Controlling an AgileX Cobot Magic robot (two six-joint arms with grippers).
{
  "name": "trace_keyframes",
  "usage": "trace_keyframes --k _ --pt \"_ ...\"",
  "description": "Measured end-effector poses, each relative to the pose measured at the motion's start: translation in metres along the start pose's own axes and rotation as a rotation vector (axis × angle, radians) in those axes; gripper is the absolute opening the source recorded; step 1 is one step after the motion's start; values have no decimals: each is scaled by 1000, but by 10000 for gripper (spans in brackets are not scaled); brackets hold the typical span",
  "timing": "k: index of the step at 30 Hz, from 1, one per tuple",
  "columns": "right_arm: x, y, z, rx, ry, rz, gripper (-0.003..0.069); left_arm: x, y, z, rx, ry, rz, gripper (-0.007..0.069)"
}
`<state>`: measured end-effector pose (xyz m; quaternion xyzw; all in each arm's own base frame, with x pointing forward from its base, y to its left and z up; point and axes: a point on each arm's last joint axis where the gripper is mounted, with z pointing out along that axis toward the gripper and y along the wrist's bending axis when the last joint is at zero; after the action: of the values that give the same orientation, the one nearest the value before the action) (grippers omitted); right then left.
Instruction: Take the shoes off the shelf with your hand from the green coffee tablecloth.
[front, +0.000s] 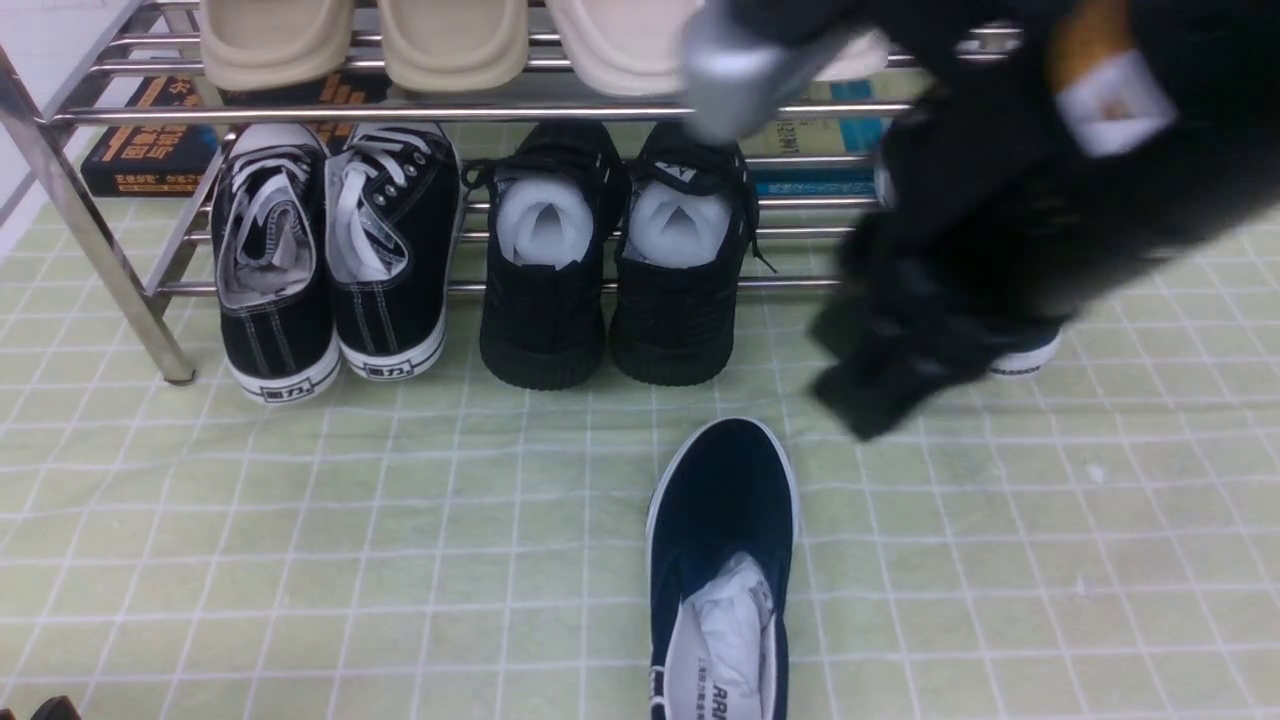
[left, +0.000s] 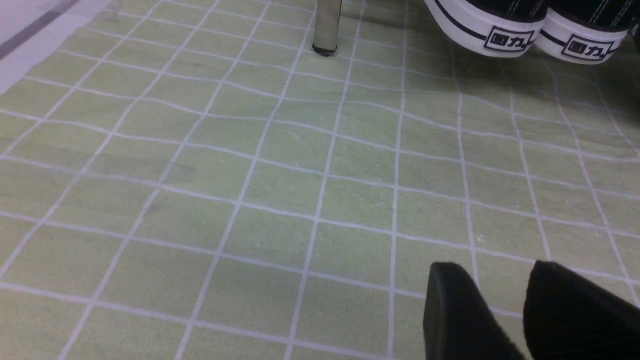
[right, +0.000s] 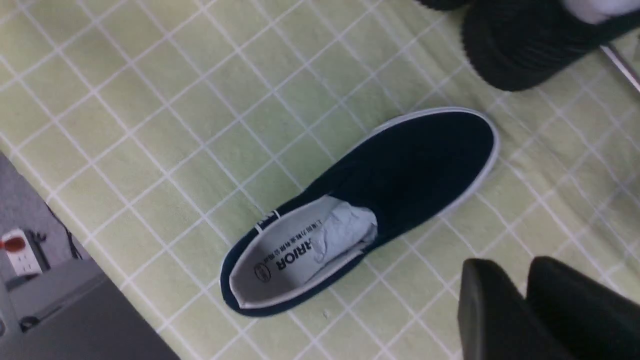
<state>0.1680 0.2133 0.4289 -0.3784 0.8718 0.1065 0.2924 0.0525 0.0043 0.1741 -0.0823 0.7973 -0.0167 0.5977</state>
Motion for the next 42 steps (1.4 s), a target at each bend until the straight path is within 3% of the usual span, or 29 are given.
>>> trace_keyframes --k 4,10,15,21,29,35,38,42 --pt "34 -5 -14 5 17 63 94 0 0 0 0 0 0 242" --pt "84 -7 16 46 182 167 50 0 0 0 0 0 0 242" --pt "89 -18 52 117 244 197 -1 0 0 0 0 0 0 242" --pt "69 -78 95 227 255 388 -13 0 0 0 0 0 0 242" --pt "45 -150 129 271 270 554 -6 0 0 0 0 0 0 242" --pt "24 -166 144 299 246 534 54 0 0 0 0 0 0 242" --pt "16 -173 149 327 237 513 120 0 0 0 0 0 0 242" --pt "12 -182 160 380 227 466 272 0 0 0 0 0 0 242"
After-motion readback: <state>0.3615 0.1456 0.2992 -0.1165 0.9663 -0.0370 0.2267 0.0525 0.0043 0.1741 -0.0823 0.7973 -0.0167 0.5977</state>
